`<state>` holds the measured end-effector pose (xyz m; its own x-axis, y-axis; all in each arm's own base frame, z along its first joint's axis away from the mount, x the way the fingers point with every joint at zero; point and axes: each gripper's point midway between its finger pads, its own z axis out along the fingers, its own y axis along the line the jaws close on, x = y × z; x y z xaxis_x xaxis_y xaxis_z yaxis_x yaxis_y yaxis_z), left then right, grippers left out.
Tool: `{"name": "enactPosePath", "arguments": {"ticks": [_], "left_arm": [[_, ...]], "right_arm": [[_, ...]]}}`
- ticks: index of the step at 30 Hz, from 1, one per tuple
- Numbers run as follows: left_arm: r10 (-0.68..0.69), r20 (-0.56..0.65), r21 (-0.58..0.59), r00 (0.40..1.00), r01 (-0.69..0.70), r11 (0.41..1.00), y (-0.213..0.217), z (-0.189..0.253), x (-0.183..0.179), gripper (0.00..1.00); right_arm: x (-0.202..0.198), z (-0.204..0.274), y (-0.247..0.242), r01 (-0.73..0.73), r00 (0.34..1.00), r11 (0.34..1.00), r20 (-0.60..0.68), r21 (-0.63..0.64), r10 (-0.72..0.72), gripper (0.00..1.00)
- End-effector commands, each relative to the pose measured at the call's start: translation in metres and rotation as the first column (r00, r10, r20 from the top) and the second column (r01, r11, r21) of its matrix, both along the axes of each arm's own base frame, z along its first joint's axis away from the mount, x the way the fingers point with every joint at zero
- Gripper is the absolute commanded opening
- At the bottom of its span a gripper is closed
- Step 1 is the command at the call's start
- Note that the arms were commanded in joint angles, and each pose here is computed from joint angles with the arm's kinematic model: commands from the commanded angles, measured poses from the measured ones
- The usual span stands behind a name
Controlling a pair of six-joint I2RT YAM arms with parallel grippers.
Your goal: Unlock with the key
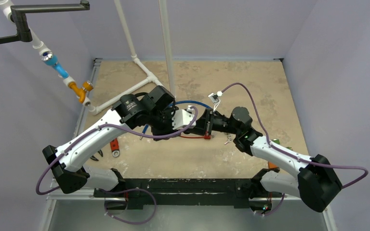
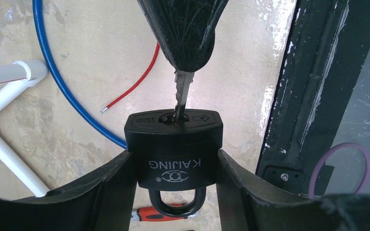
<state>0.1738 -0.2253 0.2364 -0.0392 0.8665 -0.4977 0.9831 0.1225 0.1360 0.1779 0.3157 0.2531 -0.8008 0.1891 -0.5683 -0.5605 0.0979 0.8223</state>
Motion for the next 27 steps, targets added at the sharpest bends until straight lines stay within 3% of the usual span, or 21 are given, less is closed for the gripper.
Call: {"name": "enactPosePath", "arguments": {"ticks": [1,15,27], "left_arm": [[-0.048,0.101,-0.149,0.994,0.063,0.987,-0.029,0.026,0.01,0.0],[-0.041,0.175,-0.102,0.984,0.06,0.993,-0.024,0.019,0.024,0.0],[-0.082,0.114,-0.214,0.99,0.105,0.971,-0.038,0.051,0.004,0.0]], "right_arm": [[0.003,0.028,0.005,-0.002,0.996,1.0,0.086,0.021,0.0,0.0],[0.01,0.032,0.005,0.031,0.996,0.999,0.082,-0.027,-0.029,0.0],[0.006,0.025,0.005,0.018,0.996,0.999,0.085,0.036,-0.021,0.0]]}}
